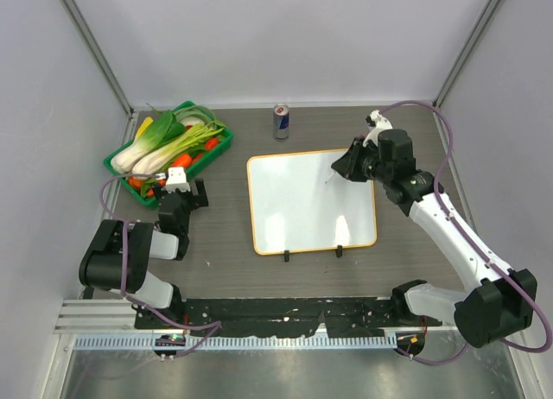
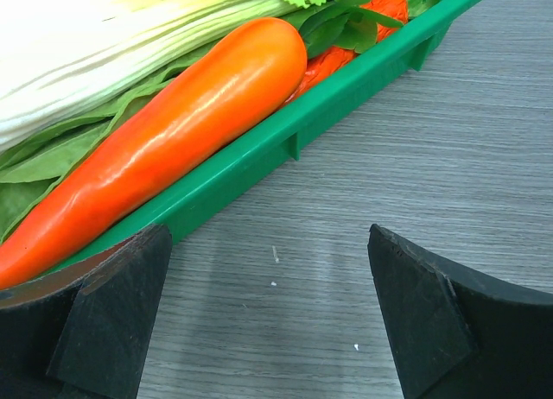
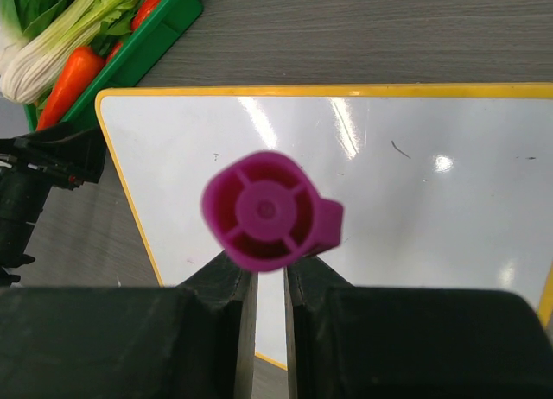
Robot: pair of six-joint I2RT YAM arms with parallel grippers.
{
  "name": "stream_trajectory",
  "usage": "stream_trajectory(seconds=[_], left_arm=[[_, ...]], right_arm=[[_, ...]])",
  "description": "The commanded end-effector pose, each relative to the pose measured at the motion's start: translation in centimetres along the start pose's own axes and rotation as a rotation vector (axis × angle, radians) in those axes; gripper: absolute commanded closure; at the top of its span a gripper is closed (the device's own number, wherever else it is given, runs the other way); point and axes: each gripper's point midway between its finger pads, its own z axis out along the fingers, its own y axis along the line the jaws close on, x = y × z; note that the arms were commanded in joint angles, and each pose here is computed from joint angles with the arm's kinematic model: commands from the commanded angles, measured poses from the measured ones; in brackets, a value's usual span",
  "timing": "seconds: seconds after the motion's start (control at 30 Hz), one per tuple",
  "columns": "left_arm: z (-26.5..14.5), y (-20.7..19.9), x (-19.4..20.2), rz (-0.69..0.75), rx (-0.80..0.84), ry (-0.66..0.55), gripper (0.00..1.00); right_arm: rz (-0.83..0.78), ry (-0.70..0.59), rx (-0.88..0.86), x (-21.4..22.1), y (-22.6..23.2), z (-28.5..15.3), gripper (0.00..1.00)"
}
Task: Write a sentence on the whiteboard
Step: Pick up the whiteboard from the center of the board.
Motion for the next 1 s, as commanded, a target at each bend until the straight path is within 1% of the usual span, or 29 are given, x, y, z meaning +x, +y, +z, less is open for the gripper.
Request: stream_trajectory(seconds=[0.0, 0.3, 0.97], left_arm=[[0.49, 0.05, -2.08, 0.009, 0.001, -0.062, 0.00], [0.51, 0.16, -1.99, 0.007, -0.002, -0.059, 0.00], [0.53, 0.04, -2.01, 0.007, 0.003, -0.059, 0.00]], right_arm=[[-0.056, -0.125, 0.021, -3.45, 0.45, -1.95, 0.98], [-0.063, -0.115, 0.018, -3.36, 0.36, -1.66, 0.99], [-0.072, -0.136, 0.040, -3.54, 0.01, -2.41, 0.99]])
